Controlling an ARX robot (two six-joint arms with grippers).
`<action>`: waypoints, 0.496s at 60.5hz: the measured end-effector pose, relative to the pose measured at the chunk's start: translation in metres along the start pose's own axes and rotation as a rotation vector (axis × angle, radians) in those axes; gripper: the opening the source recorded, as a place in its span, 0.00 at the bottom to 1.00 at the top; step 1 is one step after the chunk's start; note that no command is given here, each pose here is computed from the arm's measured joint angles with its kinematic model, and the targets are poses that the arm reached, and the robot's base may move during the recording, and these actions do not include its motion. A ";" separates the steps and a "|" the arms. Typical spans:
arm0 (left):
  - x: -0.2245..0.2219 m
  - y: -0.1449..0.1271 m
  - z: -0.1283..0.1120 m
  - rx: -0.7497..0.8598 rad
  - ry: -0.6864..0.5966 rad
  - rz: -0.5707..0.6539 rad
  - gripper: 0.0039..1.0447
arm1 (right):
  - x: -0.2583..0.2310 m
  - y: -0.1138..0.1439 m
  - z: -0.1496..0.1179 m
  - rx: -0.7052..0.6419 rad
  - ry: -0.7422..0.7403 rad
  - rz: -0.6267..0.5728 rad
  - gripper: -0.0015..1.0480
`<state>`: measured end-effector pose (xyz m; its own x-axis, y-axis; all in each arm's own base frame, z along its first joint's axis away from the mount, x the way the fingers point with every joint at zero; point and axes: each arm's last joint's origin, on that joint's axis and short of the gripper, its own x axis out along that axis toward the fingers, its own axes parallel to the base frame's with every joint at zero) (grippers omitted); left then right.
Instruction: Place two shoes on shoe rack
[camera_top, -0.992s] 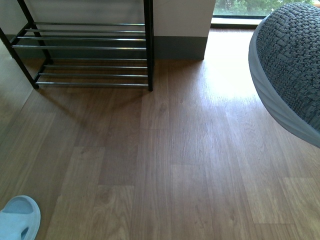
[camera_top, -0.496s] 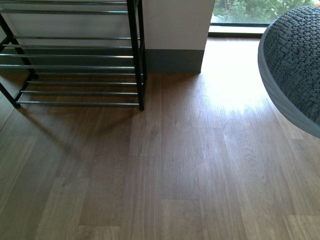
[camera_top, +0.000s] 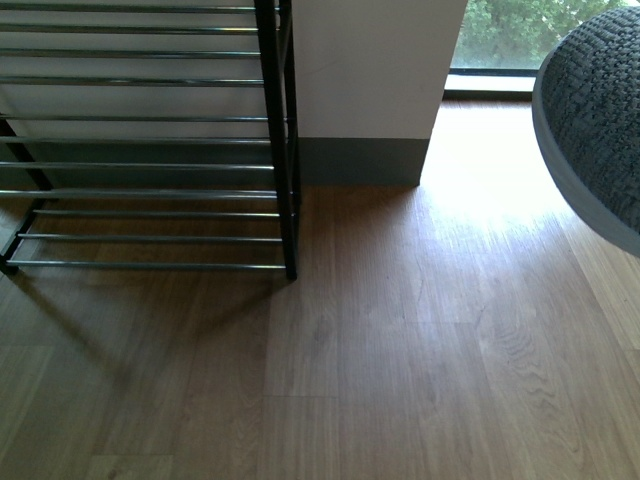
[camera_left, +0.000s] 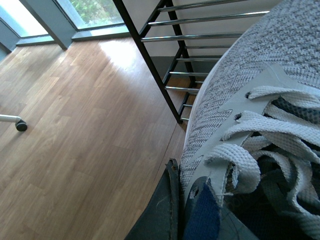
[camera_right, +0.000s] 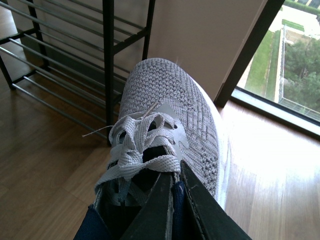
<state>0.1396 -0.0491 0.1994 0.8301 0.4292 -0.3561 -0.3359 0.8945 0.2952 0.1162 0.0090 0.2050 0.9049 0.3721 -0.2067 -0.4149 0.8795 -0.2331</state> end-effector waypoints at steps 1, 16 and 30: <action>0.000 0.000 0.000 0.001 0.001 -0.001 0.01 | 0.000 0.000 0.000 0.000 0.000 0.000 0.01; 0.000 0.000 0.000 0.000 -0.002 0.015 0.01 | 0.000 0.001 0.000 0.000 -0.005 0.019 0.01; 0.000 0.001 0.000 -0.002 -0.002 0.012 0.01 | 0.000 0.000 0.000 0.000 -0.004 0.010 0.01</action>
<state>0.1394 -0.0486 0.1997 0.8270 0.4398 -0.3503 -0.3468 0.8894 0.2978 0.1161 0.0093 0.2050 0.9008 0.3823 -0.2057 -0.4243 0.8755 -0.2313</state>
